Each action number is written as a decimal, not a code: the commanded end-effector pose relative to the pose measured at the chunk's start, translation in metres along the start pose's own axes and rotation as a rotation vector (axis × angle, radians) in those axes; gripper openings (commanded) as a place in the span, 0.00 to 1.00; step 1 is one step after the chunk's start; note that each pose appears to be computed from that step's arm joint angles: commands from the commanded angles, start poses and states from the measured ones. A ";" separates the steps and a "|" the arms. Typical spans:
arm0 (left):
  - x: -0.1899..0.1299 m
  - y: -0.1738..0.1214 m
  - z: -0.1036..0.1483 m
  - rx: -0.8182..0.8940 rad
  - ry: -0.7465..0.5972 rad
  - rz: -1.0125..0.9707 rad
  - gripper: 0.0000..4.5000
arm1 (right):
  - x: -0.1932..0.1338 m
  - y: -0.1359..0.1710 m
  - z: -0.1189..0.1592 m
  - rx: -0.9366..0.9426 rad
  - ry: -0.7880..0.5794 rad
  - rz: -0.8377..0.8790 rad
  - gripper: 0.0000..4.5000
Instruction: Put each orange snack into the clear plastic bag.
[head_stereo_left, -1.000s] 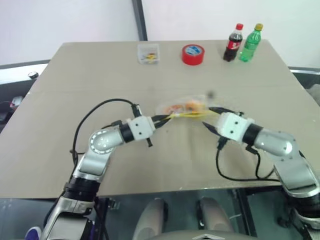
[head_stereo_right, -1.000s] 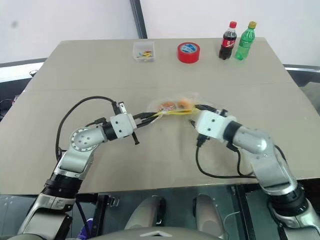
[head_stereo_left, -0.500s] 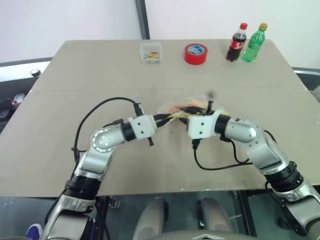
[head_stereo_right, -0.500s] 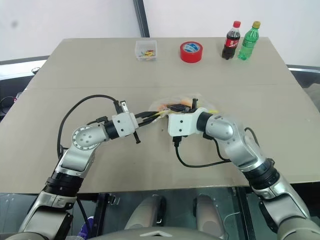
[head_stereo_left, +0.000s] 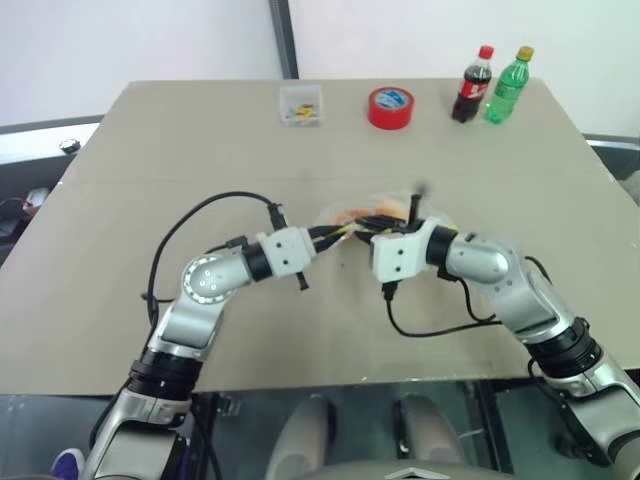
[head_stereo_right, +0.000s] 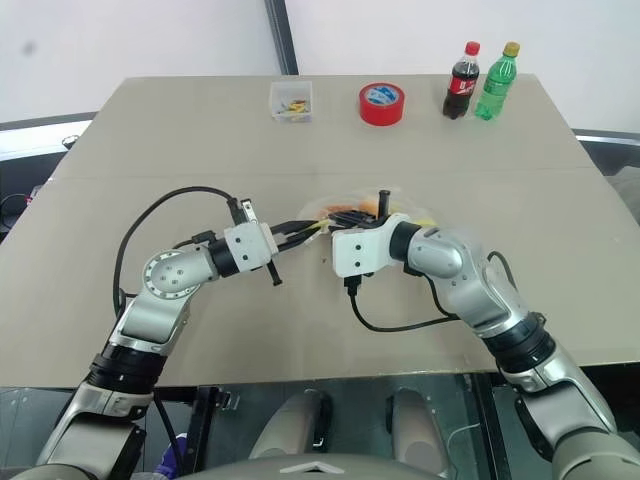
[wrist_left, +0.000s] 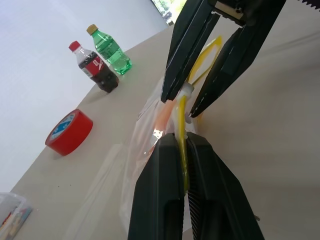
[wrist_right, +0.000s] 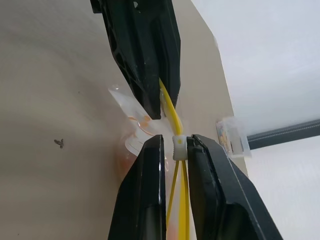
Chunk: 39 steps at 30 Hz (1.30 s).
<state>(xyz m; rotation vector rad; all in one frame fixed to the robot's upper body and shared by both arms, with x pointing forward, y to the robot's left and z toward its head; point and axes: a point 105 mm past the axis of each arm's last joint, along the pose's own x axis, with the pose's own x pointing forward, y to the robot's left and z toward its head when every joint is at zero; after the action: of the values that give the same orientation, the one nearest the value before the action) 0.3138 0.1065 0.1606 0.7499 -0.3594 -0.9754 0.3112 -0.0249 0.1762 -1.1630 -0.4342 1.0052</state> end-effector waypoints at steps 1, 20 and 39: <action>0.000 0.009 0.014 0.041 -0.038 0.025 0.00 | 0.001 -0.011 0.006 -0.033 -0.025 -0.026 0.17; 0.001 0.011 0.012 0.035 -0.030 0.025 0.00 | -0.003 -0.014 0.012 -0.042 -0.037 -0.044 0.17; 0.000 0.010 0.011 0.033 -0.026 0.022 0.00 | -0.003 -0.016 0.011 -0.028 -0.035 -0.051 0.01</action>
<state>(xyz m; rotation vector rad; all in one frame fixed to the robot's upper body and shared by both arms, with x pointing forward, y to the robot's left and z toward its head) 0.3157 0.1063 0.1627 0.7511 -0.3566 -0.9725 0.3134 -0.0239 0.1768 -1.1597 -0.4293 1.0013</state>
